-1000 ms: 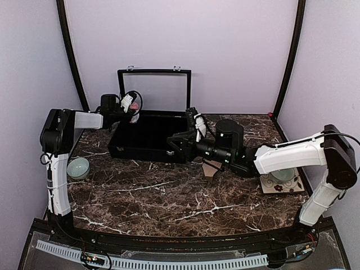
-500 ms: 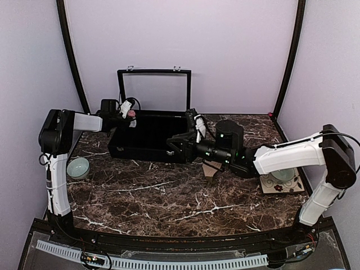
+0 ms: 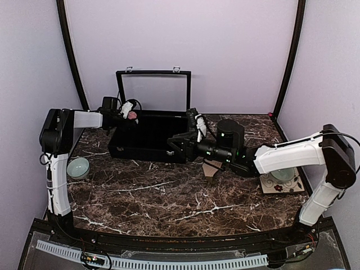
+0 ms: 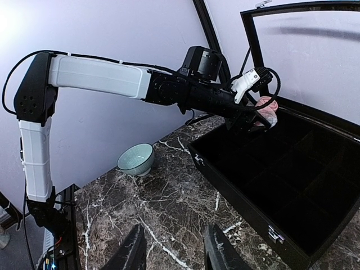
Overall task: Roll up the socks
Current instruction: Place the sock in the storage box, then pick up the sock from the center of the board.
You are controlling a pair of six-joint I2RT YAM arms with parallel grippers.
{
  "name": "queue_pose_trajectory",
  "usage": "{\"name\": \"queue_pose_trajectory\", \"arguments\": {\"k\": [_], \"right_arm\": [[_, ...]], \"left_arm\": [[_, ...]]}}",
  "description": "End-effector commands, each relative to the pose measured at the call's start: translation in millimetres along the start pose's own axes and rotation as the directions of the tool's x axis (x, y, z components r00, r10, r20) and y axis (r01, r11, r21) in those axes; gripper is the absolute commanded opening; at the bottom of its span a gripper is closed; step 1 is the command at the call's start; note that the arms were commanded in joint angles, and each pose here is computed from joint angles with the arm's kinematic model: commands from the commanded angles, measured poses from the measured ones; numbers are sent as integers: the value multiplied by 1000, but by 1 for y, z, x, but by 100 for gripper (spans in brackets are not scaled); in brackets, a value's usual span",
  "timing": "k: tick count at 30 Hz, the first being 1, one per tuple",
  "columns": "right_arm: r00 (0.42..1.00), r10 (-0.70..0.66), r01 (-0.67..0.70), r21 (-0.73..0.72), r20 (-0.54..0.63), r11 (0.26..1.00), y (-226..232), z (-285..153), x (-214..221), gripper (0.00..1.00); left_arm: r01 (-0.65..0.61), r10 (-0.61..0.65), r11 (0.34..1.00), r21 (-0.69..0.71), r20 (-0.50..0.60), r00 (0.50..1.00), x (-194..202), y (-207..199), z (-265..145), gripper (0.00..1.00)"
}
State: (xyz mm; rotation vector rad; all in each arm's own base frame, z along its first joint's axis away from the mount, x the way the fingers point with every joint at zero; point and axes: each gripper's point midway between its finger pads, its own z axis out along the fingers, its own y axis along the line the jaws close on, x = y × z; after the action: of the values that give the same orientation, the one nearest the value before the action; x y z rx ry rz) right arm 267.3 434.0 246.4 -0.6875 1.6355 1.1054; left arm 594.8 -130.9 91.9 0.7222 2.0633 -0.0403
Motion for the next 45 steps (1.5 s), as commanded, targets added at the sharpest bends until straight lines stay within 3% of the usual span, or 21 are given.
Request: {"name": "queue_pose_trajectory", "arguments": {"k": [1, 5, 12, 17, 27, 30, 35, 37, 45], "right_arm": [[1000, 10, -10, -13, 20, 1000, -1, -1, -3, 35], [1000, 17, -17, -16, 24, 1000, 1, -4, -3, 35], [999, 47, -47, -12, 25, 999, -3, -8, 0, 35], [998, 55, -55, -11, 24, 998, -5, -11, 2, 35], [997, 75, -74, -24, 17, 997, -5, -8, 5, 34], [997, 78, -77, -24, 14, 997, -5, -8, 6, 33], [997, 82, -82, -32, 13, 996, -4, -6, 7, 32], [997, 83, -82, -33, 11, 996, -5, -6, 8, 32], [996, 86, -86, -35, 5, 996, -6, -4, 10, 30]], "left_arm": [[0, 0, 998, 65, -4, 1000, -24, -7, -37, 75], [13, -13, 994, 108, -7, 1000, -38, -12, -52, 76], [30, -41, 985, 169, 64, 997, -69, -16, -67, 52], [26, -39, 985, 169, 71, 997, -79, -10, -56, 43], [18, -50, 977, 214, 149, 988, -112, -14, -66, 44], [31, -64, 979, 204, 160, 985, -117, -10, -67, 50], [73, -107, 978, 194, 171, 979, -127, -6, -68, 86], [76, -112, 977, 199, 178, 978, -132, -8, -67, 94], [50, -84, 983, 179, 189, 978, -132, -19, -46, 99]]}}
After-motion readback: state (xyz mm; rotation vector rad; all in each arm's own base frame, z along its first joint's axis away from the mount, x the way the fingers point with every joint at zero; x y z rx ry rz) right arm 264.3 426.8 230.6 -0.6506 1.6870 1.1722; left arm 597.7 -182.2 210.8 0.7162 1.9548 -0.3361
